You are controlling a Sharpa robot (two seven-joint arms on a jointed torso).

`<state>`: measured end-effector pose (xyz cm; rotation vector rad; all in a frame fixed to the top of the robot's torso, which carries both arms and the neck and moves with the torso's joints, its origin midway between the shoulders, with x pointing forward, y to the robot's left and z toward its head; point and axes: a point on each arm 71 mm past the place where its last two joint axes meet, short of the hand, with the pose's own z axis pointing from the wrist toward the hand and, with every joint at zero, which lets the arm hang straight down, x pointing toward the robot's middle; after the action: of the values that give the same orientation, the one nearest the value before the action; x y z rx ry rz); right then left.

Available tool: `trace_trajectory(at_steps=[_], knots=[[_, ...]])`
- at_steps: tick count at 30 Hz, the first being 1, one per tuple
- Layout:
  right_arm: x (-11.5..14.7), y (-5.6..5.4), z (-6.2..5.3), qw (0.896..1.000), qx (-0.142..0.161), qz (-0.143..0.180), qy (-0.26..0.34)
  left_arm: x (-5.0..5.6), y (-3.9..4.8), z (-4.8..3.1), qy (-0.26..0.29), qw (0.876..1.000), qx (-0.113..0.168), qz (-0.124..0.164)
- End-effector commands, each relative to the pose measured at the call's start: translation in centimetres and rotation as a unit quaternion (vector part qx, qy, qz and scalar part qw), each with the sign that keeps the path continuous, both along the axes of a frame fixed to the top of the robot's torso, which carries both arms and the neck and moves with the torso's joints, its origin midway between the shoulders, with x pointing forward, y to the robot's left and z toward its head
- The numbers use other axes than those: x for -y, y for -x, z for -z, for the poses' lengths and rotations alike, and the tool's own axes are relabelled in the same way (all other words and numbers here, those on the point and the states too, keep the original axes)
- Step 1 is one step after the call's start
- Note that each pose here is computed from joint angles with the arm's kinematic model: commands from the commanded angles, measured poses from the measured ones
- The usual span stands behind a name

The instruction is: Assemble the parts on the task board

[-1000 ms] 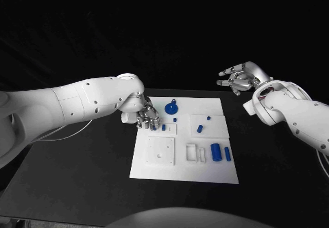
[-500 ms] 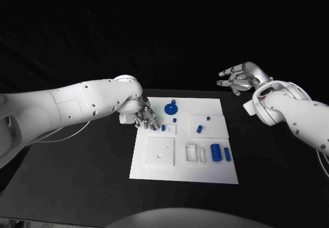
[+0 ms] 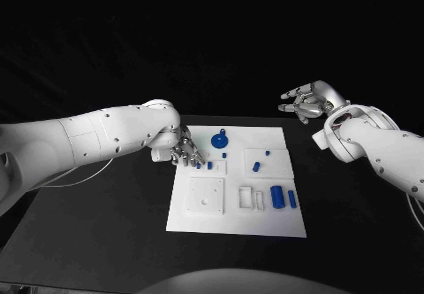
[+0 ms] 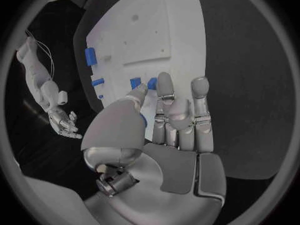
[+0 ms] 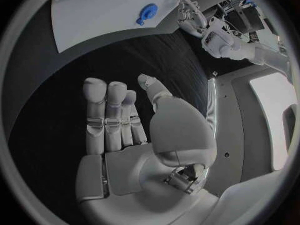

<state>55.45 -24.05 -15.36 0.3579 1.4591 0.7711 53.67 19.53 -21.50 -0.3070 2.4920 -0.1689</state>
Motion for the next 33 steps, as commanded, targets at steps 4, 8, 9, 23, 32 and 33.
trace_trajectory(at_steps=[4,8,9,23,32,33], knots=[[0.0,0.1,0.1,1.0,0.001,-0.005,0.005,-0.2,-0.05,-0.37,0.009,1.0,0.022,-0.01],[0.0,0.1,0.2,1.0,0.0,-0.005,0.005,-0.4,-0.02,-0.57,0.014,1.0,0.026,-0.012],[0.0,0.1,0.2,1.0,0.0,-0.005,0.005,-0.3,-0.03,-0.65,0.016,0.999,0.027,-0.012],[0.1,0.1,0.5,1.0,-0.002,-0.003,0.005,-0.1,-0.82,-3.08,0.112,0.988,0.099,-0.035],[0.7,0.0,0.5,1.0,0.002,0.004,0.0,1.8,-1.24,-6.19,0.198,0.934,0.29,0.06],[0.8,0.0,0.5,1.0,0.004,0.005,-0.002,2.0,-1.19,-6.5,0.206,0.925,0.309,0.075]])
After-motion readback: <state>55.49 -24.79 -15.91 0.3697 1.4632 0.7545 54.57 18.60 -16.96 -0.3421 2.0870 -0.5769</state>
